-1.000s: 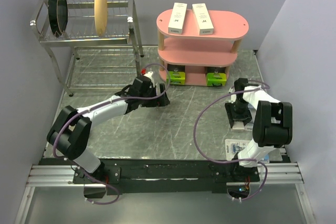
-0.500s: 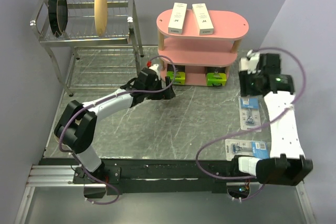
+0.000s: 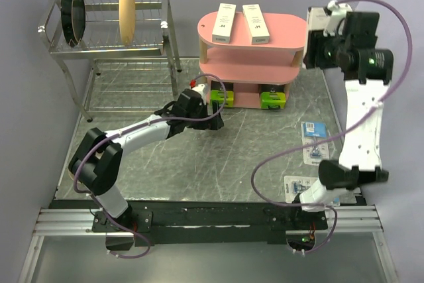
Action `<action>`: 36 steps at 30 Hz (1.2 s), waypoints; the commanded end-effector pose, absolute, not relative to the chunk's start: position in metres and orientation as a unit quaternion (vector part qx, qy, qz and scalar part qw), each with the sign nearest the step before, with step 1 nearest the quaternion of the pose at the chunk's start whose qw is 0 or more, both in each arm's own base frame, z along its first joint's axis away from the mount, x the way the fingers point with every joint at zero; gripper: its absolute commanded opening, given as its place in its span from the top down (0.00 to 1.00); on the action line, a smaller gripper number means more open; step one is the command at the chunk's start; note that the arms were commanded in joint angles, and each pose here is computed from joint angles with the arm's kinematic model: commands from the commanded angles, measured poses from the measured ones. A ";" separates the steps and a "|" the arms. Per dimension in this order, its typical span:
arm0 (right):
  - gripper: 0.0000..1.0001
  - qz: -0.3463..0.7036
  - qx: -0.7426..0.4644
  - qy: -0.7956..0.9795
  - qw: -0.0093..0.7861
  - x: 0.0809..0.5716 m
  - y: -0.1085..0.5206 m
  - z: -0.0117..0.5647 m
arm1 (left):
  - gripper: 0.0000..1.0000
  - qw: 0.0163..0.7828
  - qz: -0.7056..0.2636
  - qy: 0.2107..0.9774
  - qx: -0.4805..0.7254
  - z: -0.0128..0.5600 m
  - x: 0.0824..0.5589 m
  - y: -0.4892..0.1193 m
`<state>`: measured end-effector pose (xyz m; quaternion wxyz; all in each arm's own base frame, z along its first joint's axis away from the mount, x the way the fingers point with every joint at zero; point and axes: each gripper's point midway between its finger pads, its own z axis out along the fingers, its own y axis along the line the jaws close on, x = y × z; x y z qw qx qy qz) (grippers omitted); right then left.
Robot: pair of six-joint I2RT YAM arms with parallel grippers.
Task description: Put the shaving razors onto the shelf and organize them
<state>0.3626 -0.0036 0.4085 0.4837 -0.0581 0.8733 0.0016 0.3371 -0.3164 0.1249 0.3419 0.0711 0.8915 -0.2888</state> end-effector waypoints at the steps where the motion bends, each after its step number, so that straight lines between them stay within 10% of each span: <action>1: 0.54 0.028 -0.055 0.839 0.540 0.392 0.015 0.447 | 0.00 0.374 -0.298 0.874 0.085 0.149 0.335 -0.315; 25: 0.51 0.044 -0.044 0.823 0.565 0.479 0.047 0.427 | 0.01 0.369 -0.300 0.876 0.084 0.144 0.333 -0.315; 36: 0.21 0.052 -0.010 0.802 0.596 0.482 0.047 0.446 | 0.01 0.368 -0.301 0.876 0.084 0.143 0.334 -0.317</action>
